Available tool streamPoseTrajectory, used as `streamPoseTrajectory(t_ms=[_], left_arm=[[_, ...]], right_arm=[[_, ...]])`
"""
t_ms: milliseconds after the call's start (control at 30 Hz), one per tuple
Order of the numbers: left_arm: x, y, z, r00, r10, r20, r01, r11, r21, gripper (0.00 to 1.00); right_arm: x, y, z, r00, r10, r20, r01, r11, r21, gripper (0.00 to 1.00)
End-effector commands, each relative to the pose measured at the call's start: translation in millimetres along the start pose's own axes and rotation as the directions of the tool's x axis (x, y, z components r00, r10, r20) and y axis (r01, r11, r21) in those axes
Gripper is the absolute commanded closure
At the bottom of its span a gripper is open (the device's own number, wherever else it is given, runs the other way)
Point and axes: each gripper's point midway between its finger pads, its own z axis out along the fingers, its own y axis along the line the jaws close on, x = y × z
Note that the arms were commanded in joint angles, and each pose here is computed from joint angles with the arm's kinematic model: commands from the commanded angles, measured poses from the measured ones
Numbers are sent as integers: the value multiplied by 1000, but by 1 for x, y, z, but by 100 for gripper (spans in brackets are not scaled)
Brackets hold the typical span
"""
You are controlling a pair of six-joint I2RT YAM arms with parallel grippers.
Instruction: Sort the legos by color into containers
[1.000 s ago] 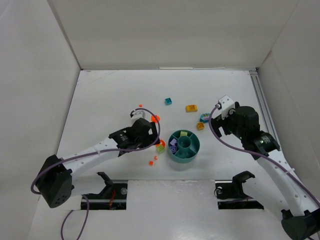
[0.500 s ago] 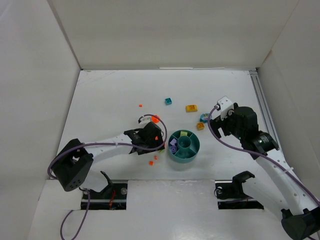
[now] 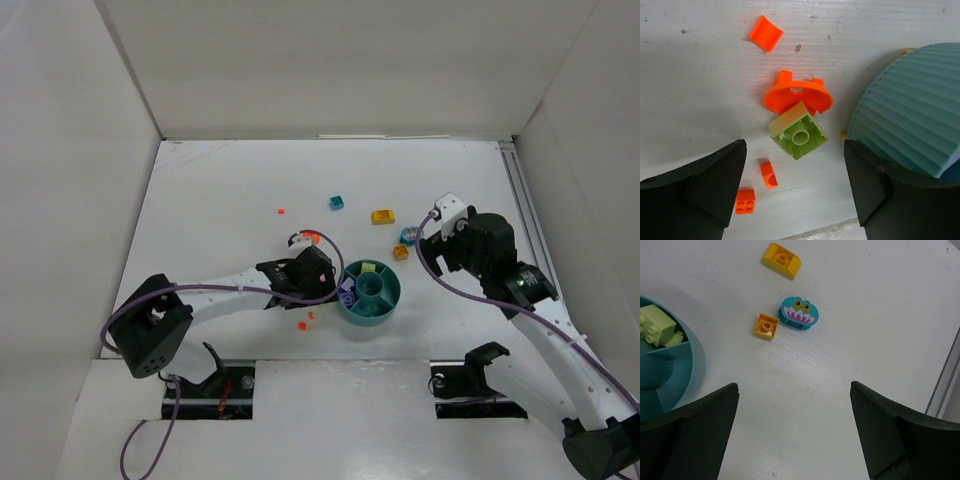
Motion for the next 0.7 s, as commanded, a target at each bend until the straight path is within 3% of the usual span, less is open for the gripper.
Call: streamPoseTrajectory(t_ms=[0,333,667], left_arm=[[-9,-18,0,1000,23,18,-24,999,35,24],[-14,-9,3,999,4,49,-2,999,-44,43],[-10,-7,5,995,93,21,-91,990,-105,44]], right_arm=[[-14,-7,-4,998,18,64,-20,999,30,3],[-14,-7,-4,998,18,65,-20,999,30,3],[-14,-7,-4,998,18,65,-20,999,30,3]])
